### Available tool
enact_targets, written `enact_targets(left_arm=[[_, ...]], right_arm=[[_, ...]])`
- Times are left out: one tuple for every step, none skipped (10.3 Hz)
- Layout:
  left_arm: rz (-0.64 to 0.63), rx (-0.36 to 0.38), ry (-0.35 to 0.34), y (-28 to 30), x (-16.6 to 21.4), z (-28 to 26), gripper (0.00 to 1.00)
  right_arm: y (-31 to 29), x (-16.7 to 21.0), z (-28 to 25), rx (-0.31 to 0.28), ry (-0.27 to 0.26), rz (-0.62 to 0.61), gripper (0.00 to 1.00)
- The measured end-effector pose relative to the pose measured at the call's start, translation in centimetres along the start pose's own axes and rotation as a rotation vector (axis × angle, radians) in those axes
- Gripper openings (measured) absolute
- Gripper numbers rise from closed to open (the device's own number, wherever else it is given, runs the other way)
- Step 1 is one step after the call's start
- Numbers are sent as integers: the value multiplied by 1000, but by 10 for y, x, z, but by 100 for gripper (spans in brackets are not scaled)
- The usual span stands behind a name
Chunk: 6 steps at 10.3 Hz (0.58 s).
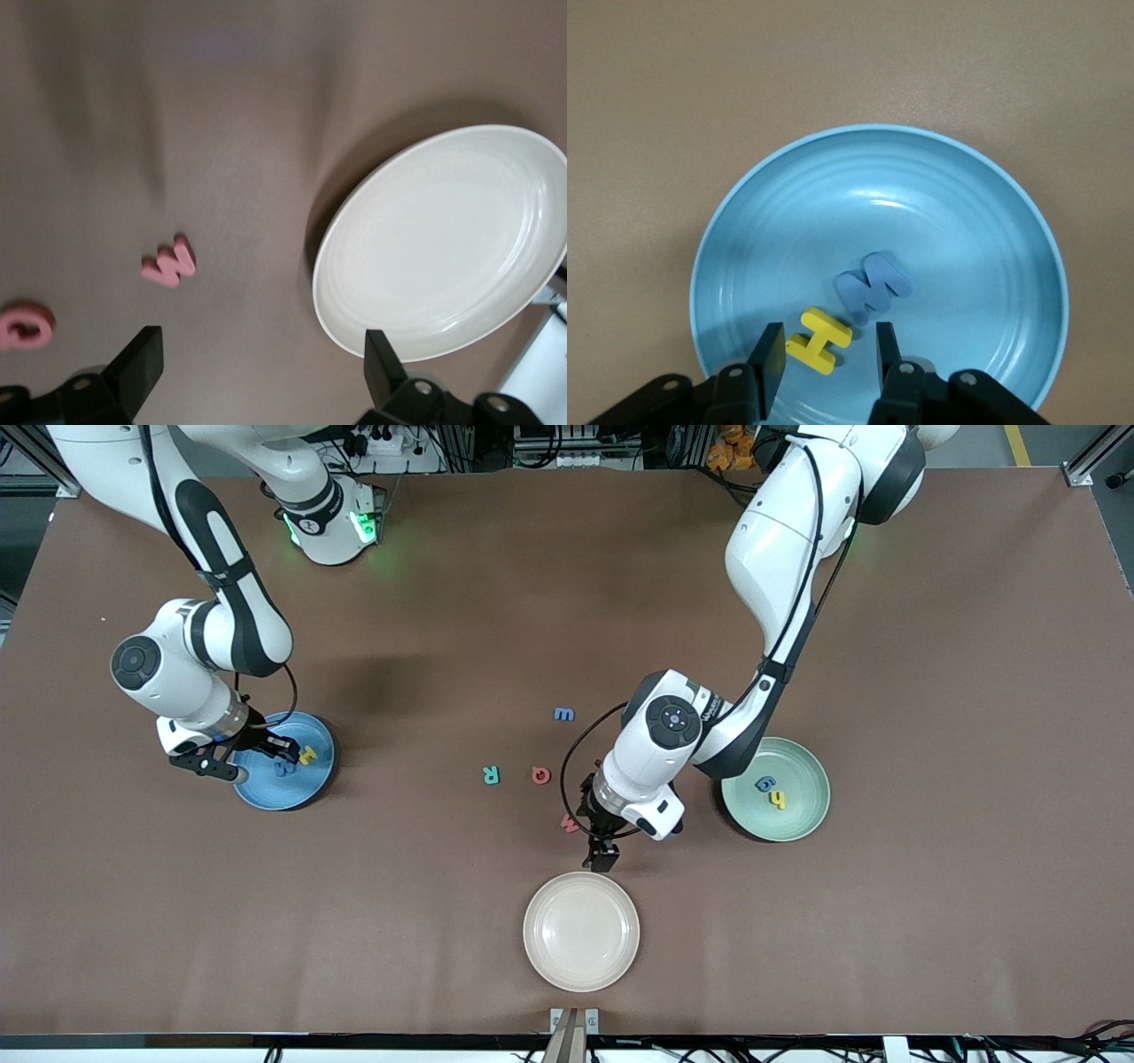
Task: Sort uppercase to blue plate, lowercase to green plate
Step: 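Carry the yellow H onto the blue plate while the left gripper reaches letters, then open the right gripper to release the yellow H on the blue plate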
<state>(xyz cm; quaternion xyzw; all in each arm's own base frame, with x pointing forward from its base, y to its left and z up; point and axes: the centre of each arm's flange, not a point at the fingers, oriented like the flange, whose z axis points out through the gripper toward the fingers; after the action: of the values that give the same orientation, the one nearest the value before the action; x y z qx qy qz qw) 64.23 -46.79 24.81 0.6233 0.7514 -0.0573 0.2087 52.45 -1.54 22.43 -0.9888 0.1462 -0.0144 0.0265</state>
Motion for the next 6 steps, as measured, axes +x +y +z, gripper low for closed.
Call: enact_targets(left_arm=[[-100, 14, -26, 0, 3, 4, 100], [-193, 43, -52, 0, 9, 10, 100], [-268, 69, -78, 3, 17, 16, 100], [-336, 83, -104, 9, 25, 18, 100], [-387, 91, -126, 16, 31, 15, 100], [-406, 98, -135, 18, 33, 15, 100]], right_arm=[[-3, 1, -2, 9, -3, 20, 52], [-9, 3, -6, 24, -19, 47, 56], [-15, 6, -13, 46, -44, 74, 59], [-21, 12, -23, 70, -76, 92, 59], [-24, 19, -36, 85, -101, 104, 60], [-22, 26, -45, 95, -114, 116, 61]])
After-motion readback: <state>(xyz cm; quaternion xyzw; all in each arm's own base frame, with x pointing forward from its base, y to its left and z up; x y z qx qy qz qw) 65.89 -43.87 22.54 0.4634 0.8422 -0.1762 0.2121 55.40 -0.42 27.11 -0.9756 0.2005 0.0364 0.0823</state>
